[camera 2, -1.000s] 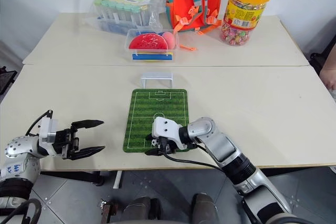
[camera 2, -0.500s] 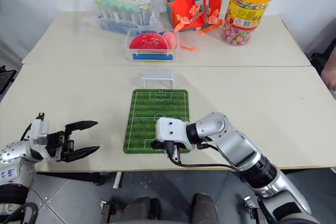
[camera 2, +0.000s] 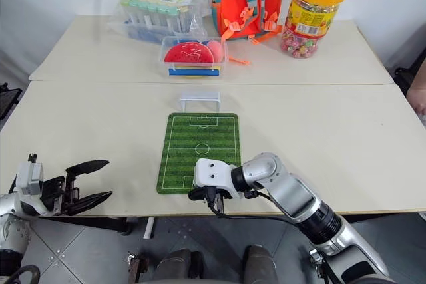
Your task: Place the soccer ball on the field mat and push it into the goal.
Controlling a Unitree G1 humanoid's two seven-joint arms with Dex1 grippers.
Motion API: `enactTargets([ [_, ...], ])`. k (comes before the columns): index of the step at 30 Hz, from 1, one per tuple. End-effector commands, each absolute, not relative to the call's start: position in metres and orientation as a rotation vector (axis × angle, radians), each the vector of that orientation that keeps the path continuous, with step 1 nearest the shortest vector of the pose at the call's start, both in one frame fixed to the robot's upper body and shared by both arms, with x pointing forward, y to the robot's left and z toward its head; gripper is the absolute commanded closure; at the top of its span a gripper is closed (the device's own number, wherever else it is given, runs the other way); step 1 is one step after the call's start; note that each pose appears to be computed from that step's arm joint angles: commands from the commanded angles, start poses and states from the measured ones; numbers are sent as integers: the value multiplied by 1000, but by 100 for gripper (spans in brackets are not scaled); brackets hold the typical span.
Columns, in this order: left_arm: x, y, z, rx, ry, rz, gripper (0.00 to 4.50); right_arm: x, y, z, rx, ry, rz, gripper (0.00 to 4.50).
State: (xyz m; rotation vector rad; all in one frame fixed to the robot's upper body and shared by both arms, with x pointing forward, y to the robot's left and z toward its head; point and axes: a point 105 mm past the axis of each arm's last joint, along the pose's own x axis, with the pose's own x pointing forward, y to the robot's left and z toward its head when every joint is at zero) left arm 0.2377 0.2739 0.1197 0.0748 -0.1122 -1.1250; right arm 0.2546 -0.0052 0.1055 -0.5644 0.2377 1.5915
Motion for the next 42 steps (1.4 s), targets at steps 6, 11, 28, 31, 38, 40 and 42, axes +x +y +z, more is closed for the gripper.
enactTargets([
  [6,250,248,131,104,-187,-1236,0,358,-29,185,-641,-20,1156,447],
  [11,272,237,139,71,-212,-1207,0,381,-64,262,-622,-205,924,447],
  [28,323,250,162,25,-232,-950,0,305,-137,198,-477,-31,994,447],
  [31,322,252,164,19,-227,-949,0,280,-151,186,-409,-4,1091,411],
  [38,318,265,159,-3,-173,-924,0,270,-198,168,-309,63,1094,194],
  [40,317,268,158,-4,-161,-914,0,272,-207,164,-302,74,1081,127],
  [42,314,272,155,9,-136,-909,0,273,-216,159,-321,89,1078,54],
])
